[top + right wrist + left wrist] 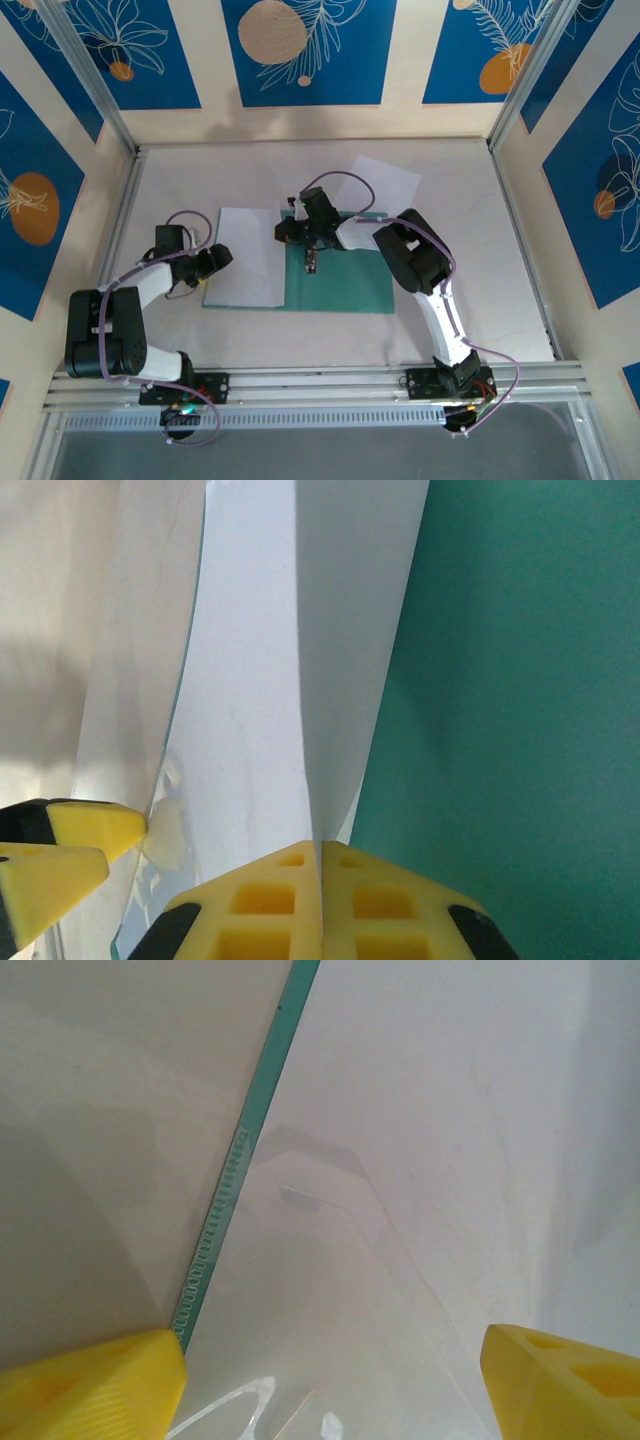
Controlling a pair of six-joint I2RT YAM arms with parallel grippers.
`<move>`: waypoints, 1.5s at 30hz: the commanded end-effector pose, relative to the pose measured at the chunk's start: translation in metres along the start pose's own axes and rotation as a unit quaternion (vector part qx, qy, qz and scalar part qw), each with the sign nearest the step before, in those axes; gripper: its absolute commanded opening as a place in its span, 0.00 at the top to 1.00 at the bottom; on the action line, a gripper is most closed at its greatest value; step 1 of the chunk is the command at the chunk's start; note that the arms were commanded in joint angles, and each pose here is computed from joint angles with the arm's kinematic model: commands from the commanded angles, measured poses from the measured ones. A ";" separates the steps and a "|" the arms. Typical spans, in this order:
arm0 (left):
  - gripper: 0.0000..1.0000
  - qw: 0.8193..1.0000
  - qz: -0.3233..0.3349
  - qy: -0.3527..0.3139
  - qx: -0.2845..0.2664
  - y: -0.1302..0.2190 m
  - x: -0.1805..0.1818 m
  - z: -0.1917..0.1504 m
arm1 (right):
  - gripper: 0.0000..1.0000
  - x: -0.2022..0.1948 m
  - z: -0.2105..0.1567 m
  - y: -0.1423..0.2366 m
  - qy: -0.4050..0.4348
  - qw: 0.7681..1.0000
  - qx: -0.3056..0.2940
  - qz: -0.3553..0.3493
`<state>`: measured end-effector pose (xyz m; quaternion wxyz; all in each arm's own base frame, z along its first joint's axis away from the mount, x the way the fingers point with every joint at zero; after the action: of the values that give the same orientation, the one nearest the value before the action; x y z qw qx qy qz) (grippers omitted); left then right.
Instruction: Put the files into the folder
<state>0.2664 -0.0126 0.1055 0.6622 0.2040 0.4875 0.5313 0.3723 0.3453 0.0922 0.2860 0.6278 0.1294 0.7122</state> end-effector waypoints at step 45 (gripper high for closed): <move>0.20 0.988 0.067 -0.137 -0.024 0.036 -0.076 0.035 | 0.55 -0.029 -0.019 0.158 0.000 0.994 -0.053 -0.093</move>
<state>0.2788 -0.0464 0.1808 0.6876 0.2558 0.3827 0.5615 0.3264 0.2146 0.1559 0.3746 0.5912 0.1472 0.6989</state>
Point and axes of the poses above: each hand's point on the last joint's axis, 136 mm out from that joint toward the fingers, its own y axis back along the fingers, its own x axis along the line the jaws close on, z = x × y, the point moved 9 cm from there along y, back along the fingers, and after that the axes turned 15 degrees about -y, right-handed, at the moved point
